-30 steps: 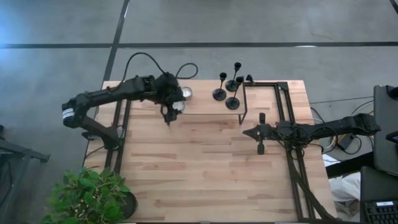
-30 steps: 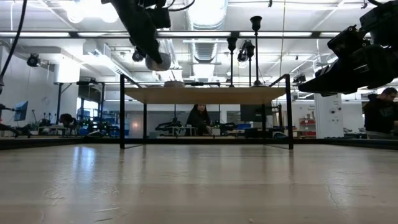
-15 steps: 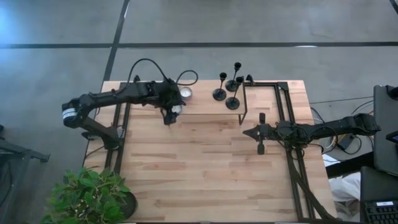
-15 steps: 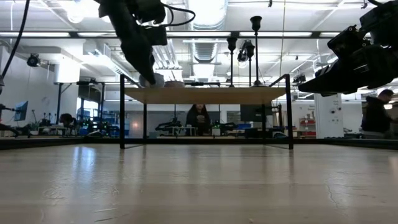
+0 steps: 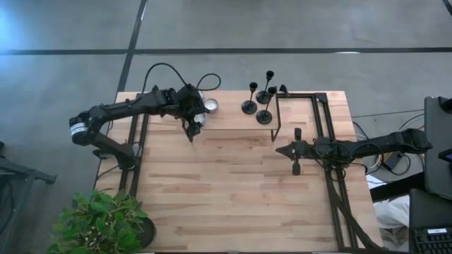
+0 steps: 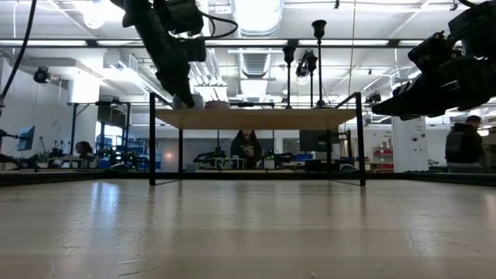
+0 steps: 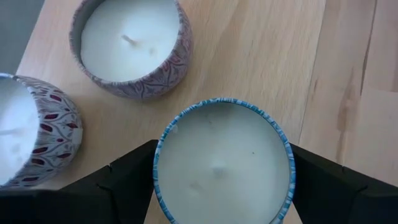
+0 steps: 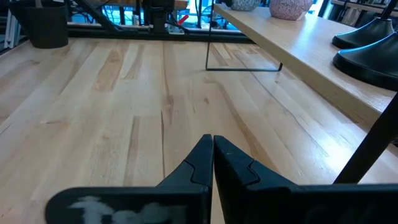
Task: Pick & Place candle stick holders
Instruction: Put the blue scented candle on the shelf
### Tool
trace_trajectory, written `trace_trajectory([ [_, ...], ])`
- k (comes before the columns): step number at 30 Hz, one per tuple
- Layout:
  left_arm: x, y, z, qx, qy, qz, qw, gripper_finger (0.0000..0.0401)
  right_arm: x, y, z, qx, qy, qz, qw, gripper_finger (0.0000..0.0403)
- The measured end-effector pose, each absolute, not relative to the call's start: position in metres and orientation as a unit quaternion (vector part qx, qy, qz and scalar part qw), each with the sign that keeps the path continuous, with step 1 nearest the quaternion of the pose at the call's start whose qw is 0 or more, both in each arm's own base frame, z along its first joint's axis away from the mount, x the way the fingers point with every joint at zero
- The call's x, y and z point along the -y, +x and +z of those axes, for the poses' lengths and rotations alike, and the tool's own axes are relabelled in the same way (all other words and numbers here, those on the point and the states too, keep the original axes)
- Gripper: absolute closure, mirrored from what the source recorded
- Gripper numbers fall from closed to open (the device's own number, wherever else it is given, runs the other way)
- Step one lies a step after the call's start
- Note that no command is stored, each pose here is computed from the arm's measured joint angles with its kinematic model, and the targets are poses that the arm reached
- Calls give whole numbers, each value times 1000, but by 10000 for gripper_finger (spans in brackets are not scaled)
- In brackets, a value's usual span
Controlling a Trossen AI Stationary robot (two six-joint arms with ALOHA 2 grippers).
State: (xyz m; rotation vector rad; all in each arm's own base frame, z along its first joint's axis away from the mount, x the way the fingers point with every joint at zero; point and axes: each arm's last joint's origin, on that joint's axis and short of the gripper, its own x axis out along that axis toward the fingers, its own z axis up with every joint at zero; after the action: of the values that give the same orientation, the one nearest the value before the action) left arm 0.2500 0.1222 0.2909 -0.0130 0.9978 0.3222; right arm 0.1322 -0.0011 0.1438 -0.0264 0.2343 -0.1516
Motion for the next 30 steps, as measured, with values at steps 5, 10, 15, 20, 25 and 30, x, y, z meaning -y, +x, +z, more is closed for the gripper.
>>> trace_trajectory([
  [5,-124,249,290,-470,-30,148,869,92,1,132,144,-117,-13,-76,990,394],
  [10,-126,248,289,-468,-43,150,870,92,1,132,144,-117,-13,-75,990,394],
  [15,-128,247,289,-466,-54,155,870,91,1,132,144,-117,-13,-76,990,394],
  [20,-129,247,288,-463,-54,158,871,91,1,132,144,-117,-13,-76,990,394],
  [25,-130,247,282,-461,-60,160,871,91,1,132,144,-117,-13,-76,990,394],
  [30,-129,246,279,-463,-66,162,869,91,1,132,144,-117,-13,-76,990,394],
])
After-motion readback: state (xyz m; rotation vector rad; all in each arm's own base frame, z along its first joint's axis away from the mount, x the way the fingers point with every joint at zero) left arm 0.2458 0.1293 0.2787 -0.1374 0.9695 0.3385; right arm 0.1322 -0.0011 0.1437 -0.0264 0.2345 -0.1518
